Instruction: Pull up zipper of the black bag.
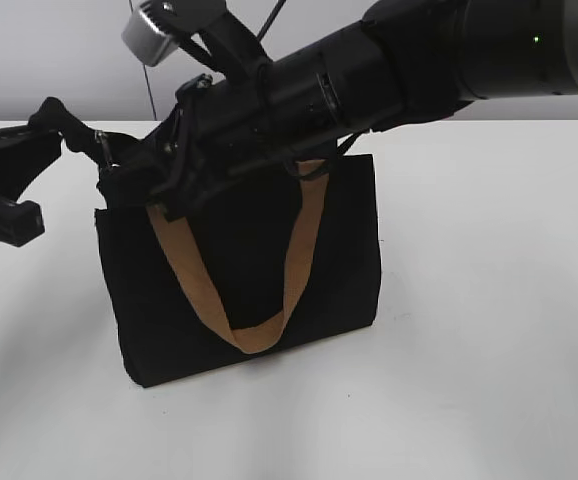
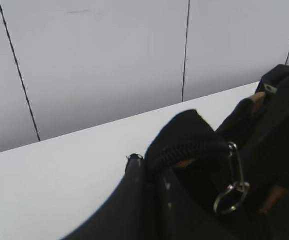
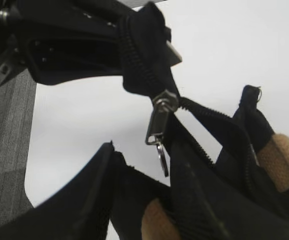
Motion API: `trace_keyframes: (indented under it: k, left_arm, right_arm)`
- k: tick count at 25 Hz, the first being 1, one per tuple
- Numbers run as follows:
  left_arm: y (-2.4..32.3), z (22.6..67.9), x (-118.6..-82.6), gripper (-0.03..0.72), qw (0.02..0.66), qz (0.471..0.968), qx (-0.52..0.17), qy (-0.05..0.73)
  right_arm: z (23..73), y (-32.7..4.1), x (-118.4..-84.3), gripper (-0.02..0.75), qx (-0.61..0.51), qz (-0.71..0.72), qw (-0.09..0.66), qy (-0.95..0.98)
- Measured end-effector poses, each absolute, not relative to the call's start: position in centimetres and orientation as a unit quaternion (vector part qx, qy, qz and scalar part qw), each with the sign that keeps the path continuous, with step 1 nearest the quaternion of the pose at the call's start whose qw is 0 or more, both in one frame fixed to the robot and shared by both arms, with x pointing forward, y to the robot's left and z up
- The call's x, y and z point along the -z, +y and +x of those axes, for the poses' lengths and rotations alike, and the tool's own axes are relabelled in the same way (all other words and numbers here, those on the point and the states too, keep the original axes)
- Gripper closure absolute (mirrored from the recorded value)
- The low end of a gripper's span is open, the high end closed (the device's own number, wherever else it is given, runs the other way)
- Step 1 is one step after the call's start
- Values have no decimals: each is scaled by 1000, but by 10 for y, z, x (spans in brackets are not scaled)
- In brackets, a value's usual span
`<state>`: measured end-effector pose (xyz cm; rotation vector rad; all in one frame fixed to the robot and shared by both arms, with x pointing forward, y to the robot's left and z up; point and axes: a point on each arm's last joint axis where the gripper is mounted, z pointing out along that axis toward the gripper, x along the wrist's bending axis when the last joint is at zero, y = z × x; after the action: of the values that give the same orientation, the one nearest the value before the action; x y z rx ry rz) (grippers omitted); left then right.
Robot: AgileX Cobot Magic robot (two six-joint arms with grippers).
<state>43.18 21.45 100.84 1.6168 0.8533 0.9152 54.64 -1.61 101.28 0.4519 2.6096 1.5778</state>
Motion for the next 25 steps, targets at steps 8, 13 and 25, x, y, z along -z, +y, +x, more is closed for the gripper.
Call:
trace_keyframes:
  k: [8,13,25]
  left_arm:
    - [215,432,-1008,677,521,675,-381,357]
    - [215,432,-1008,677,520,676,-381,357]
    - [215,432,-1008,677,520,676,-381,357]
  right_arm:
    - [547,-16,-1013,466,-513,151,31,844]
    - [547,-16,-1013,494,-513,152,31,844]
    - [547,-16,-1013,496,-511,148,33,846]
